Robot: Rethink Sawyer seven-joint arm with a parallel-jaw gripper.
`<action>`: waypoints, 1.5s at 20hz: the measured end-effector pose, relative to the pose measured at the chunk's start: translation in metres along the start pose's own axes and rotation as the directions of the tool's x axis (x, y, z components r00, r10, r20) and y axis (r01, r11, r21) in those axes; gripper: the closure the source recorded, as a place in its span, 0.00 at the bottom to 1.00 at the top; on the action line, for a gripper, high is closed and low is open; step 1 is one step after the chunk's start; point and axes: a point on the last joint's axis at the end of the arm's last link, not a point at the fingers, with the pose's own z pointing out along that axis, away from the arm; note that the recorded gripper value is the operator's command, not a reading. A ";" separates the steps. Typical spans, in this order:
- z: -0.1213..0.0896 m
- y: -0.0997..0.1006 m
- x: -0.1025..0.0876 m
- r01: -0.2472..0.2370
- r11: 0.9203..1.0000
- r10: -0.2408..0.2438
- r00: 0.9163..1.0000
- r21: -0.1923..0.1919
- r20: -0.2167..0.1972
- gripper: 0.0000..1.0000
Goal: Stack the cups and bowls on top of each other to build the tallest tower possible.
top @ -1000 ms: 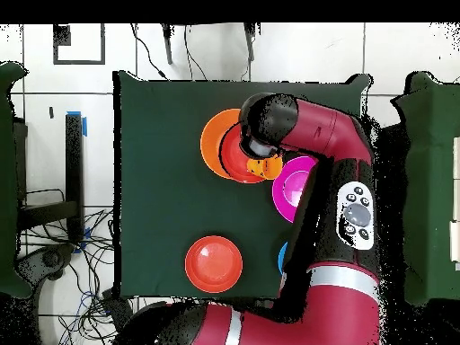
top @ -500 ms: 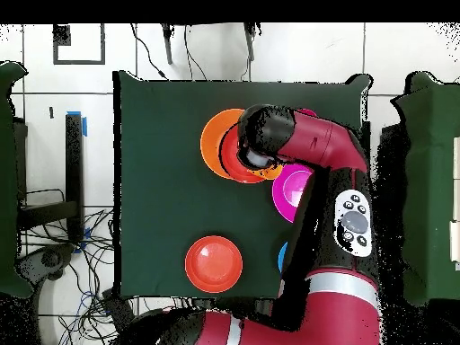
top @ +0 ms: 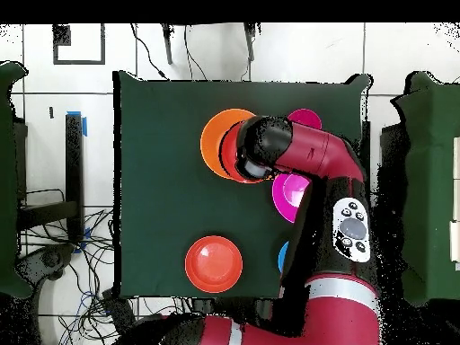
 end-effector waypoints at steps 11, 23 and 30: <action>0.001 0.001 -0.009 -0.001 1.000 0.002 0.998 -0.012 0.064 0.00; 0.003 0.001 -0.012 -0.001 1.000 0.002 0.996 -0.017 0.086 1.00; 0.005 0.001 -0.011 -0.001 1.000 0.003 0.997 -0.017 0.082 1.00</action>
